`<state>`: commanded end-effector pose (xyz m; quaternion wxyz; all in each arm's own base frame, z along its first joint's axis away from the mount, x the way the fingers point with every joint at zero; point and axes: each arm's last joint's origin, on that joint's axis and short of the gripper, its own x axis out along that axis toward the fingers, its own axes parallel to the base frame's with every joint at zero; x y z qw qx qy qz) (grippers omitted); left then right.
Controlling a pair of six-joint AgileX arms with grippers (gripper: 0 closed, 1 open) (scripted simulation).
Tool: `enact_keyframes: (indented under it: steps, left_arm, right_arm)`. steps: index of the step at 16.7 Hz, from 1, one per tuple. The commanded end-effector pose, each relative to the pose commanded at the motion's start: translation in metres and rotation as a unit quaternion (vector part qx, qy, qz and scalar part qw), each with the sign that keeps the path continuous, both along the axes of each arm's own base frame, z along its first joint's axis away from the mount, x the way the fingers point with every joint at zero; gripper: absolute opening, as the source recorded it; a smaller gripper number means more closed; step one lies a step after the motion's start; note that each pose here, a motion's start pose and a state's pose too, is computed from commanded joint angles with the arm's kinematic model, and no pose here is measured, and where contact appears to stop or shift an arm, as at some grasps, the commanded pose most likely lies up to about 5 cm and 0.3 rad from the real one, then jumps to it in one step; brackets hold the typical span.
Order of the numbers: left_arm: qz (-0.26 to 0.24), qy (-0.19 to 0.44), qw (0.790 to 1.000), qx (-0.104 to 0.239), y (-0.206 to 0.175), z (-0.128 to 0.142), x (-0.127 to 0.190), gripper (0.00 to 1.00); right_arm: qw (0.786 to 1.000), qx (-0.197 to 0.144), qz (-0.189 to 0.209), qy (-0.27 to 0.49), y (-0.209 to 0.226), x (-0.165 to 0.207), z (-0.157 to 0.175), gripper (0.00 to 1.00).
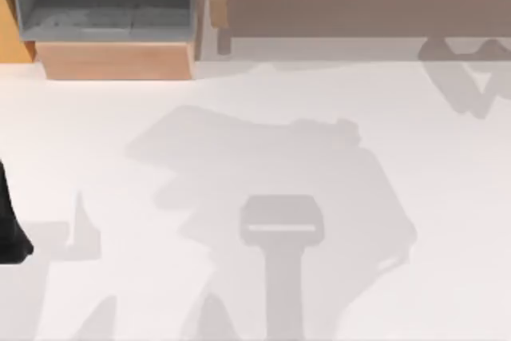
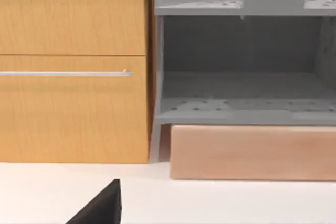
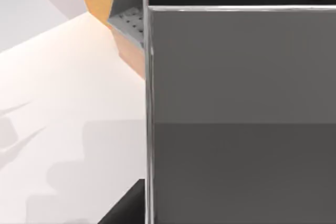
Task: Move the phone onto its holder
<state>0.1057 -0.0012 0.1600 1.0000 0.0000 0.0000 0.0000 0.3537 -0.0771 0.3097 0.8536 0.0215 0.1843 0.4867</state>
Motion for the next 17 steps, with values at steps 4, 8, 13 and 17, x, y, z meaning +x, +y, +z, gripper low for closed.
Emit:
enact_keyframes:
  steps: [4, 8, 13, 17]
  left_arm:
    - [0.0, 0.0, 1.0, 0.0, 0.0, 0.0, 0.0, 1.0]
    - [0.0, 0.0, 1.0, 0.0, 0.0, 0.0, 0.0, 1.0]
    - [0.0, 0.0, 1.0, 0.0, 0.0, 0.0, 0.0, 1.0]
    - [0.0, 0.0, 1.0, 0.0, 0.0, 0.0, 0.0, 1.0]
  right_arm:
    - [0.993, -0.038, -0.08, -0.079, -0.069, -0.056, -0.021, 0.0]
    - [0.979, -0.079, -0.16, -0.095, -0.114, -0.114, -0.058, 0.0]
    - [0.967, -0.1, -0.223, -0.068, -0.133, -0.167, -0.1, 0.0]
    - [0.965, -0.1, -0.234, -0.058, -0.134, -0.177, -0.109, 0.0]
